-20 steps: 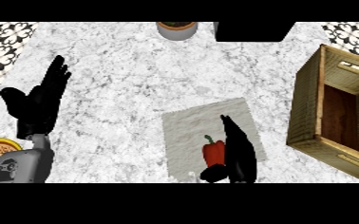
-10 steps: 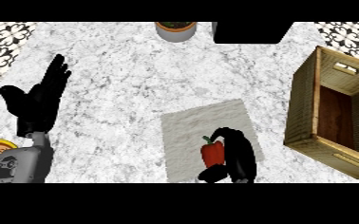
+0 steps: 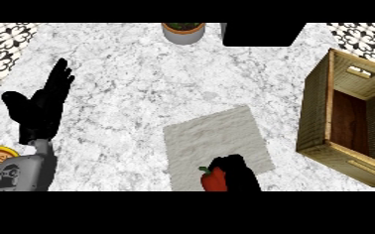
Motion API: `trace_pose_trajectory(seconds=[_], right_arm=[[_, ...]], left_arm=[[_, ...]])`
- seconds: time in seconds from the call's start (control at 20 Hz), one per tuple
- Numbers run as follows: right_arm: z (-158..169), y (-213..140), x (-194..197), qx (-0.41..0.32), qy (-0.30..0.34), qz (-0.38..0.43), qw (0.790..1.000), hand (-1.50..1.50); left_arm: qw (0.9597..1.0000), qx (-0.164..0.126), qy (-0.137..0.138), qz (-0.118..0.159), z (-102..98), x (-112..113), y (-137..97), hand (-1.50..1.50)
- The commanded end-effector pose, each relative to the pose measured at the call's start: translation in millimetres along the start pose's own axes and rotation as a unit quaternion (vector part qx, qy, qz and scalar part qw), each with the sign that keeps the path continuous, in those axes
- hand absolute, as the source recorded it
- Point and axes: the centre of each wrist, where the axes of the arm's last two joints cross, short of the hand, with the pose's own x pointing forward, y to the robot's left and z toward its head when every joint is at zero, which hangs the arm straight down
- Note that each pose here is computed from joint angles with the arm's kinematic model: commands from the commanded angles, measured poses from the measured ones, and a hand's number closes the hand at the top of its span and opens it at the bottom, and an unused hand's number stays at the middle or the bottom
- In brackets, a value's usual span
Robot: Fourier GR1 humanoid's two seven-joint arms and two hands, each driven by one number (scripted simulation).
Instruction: Pick the bell pepper from the placemat and place it in the basket
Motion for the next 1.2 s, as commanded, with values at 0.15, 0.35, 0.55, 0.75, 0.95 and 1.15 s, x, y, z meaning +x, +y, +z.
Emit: trace_pose_trajectory(seconds=[0.15,0.35,0.55,0.75,0.95,1.15], right_arm=[[59,21,-3,0.047,-0.068,-0.08,0.993,1.5],[88,-3,11,-0.02,-0.14,-0.157,0.977,1.5],[120,-38,37,-0.078,-0.174,-0.234,0.953,1.5],[135,-80,48,-0.115,-0.191,-0.249,0.943,1.5],[152,-117,56,-0.162,-0.172,-0.203,0.95,1.5],[155,-138,63,-0.185,-0.158,-0.193,0.951,1.5]], left_arm=[[1.0,0.004,-0.007,-0.001,5,0,-12,0.0],[1.0,0.004,0.003,0.001,2,-5,-5,0.0],[1.0,0.004,0.003,0.001,2,-5,8,0.0],[1.0,0.002,-0.001,-0.002,5,9,-10,0.0],[1.0,0.004,-0.002,0.002,2,5,-8,0.0],[1.0,0.003,0.006,-0.005,-1,5,-2,0.0]])
